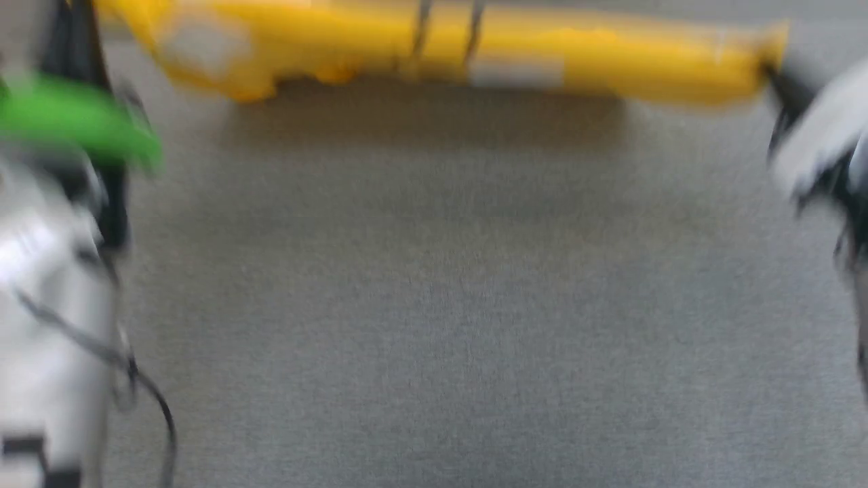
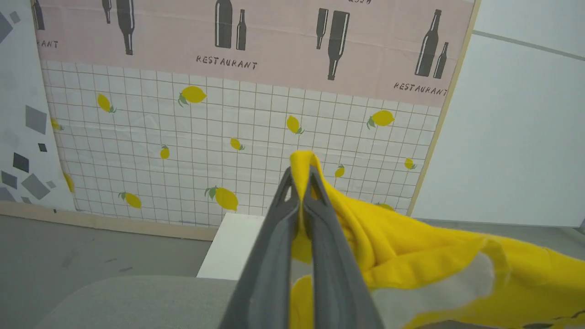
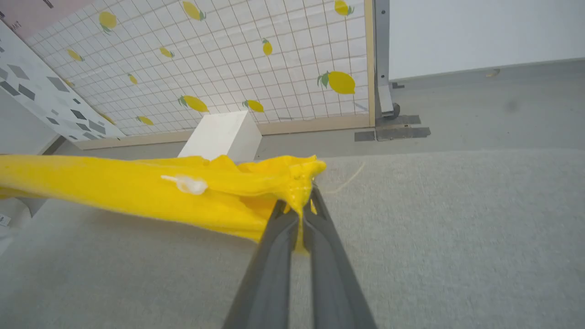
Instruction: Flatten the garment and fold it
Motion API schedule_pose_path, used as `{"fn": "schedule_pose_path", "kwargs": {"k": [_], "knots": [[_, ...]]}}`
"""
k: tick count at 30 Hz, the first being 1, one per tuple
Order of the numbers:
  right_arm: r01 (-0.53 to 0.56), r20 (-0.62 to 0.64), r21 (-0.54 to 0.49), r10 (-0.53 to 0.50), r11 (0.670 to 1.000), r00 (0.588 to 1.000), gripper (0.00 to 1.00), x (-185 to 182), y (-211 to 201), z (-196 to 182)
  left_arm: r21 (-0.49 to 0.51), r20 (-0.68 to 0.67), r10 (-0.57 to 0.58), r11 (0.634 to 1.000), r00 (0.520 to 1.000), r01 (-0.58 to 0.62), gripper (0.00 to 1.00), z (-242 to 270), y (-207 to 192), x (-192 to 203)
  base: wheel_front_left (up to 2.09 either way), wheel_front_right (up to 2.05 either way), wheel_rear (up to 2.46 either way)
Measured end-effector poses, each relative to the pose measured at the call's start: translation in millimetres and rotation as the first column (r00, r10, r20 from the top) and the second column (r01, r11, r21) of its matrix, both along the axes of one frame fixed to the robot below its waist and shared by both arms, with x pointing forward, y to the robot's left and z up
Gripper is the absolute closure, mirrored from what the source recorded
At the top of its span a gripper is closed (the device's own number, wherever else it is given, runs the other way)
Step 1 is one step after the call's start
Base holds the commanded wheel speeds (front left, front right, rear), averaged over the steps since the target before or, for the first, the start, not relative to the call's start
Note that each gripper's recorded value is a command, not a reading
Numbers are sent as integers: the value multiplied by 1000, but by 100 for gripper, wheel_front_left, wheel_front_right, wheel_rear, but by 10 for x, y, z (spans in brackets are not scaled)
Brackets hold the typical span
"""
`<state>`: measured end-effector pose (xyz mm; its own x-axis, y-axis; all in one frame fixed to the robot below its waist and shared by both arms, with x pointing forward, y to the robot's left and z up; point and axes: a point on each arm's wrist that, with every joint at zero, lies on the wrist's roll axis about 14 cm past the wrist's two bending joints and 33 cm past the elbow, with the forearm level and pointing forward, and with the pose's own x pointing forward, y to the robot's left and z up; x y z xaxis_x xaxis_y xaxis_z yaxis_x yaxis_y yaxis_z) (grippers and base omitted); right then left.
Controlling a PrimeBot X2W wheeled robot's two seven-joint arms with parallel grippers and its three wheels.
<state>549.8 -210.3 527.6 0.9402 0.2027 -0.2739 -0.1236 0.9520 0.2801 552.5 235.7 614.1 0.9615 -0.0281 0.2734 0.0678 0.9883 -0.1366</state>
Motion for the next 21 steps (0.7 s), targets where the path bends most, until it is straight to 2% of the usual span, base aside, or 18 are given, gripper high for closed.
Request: {"fn": "schedule_pose_path", "kwargs": {"k": [6, 10, 13, 15, 21], "knots": [[22, -153, 74, -11, 997, 988, 100, -990, -57, -565, -117, -203, 43, 991, 978, -68, 100, -725, 39, -1026, 0, 0, 0], [70, -218, 94, -48, 993, 975, 100, -1558, -141, -819, -191, -351, 60, 972, 935, -134, 100, -1204, 8, -1712, 0, 0, 0], [93, -266, 87, -67, 992, 962, 100, -1908, -166, -998, -225, -452, 58, 958, 890, -177, 100, -1513, -46, -2139, 0, 0, 0], [85, -304, 46, -67, 995, 950, 100, -2134, -163, -1131, -244, -516, 71, 943, 854, -226, 100, -1719, -43, -2404, 0, 0, 0], [94, -437, 18, -77, 995, 896, 100, -2632, -119, -1496, -213, -685, 86, 926, 724, -312, 100, -2252, -36, -2961, 0, 0, 0]]}}
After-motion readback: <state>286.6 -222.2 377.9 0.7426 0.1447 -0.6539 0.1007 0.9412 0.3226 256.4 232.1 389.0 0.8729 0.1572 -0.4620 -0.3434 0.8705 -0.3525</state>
